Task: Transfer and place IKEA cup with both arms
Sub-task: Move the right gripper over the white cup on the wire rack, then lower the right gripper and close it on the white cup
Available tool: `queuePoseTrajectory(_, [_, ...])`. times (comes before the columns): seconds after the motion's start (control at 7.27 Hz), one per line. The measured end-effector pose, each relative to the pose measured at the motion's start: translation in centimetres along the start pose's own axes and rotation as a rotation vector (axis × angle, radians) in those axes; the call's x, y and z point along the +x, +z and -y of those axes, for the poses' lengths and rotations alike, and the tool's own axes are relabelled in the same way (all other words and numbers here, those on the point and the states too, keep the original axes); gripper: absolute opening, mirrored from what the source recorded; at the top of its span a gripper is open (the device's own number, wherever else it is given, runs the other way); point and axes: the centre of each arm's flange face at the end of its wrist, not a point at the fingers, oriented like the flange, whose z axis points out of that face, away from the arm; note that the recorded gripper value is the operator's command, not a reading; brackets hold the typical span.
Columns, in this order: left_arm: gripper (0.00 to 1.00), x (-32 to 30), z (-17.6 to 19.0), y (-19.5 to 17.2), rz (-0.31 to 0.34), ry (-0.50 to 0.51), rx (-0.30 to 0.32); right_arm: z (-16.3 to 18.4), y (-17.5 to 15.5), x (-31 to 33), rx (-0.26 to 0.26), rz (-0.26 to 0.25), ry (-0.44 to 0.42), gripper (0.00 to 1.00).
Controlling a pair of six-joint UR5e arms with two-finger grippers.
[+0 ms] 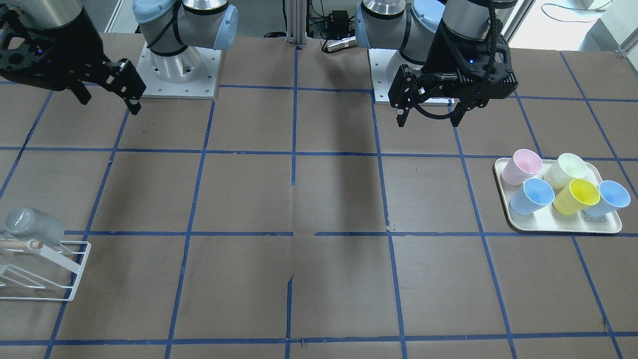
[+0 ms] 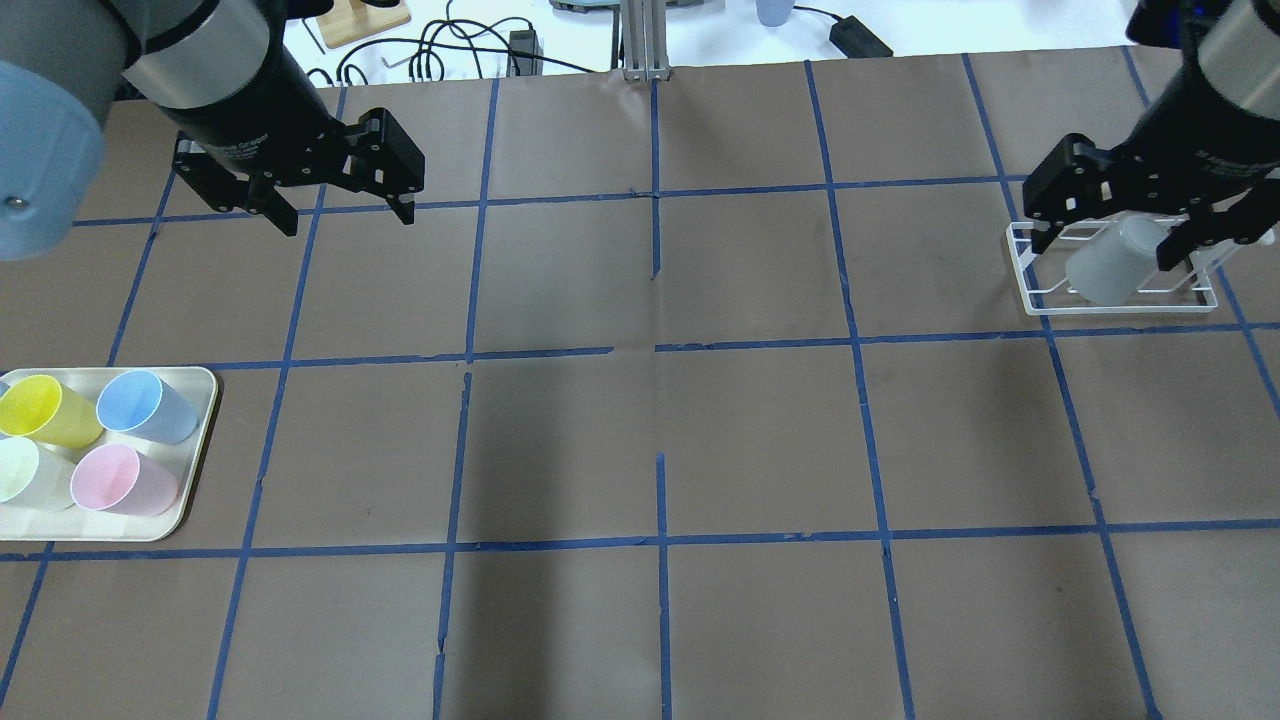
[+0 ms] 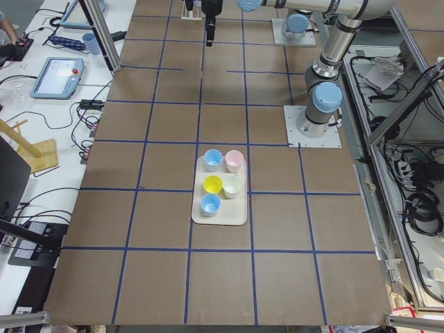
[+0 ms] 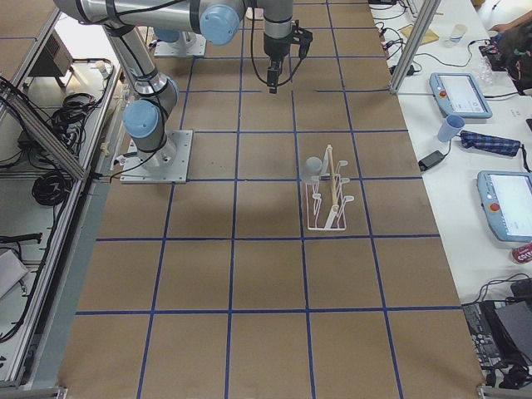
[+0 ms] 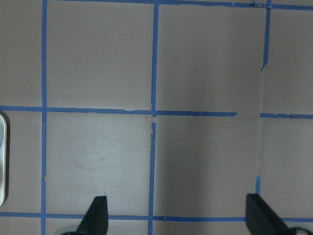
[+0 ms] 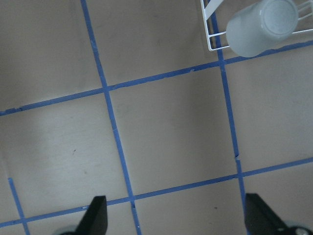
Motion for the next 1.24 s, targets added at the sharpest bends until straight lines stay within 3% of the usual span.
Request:
queuePoseTrajectory(0.28, [1.00,0.0,0.1,0.2,0.001,-0.008,-0.003,3.9,2.6,5.5,0.013,-0.005,-0.065,1.00])
queuePoseTrajectory(0.69, [1.00,-0.1,0.2,0.2,0.002,-0.011,-0.003,9.5,8.0,8.5,0.054,-0.021,-0.144,0.97])
queuePoseTrajectory(1.24, [1.00,-0.3,0.3,0.2,0.002,-0.012,-0.003,12.1,12.9,11.3,0.021,-0.006,-0.175,0.96])
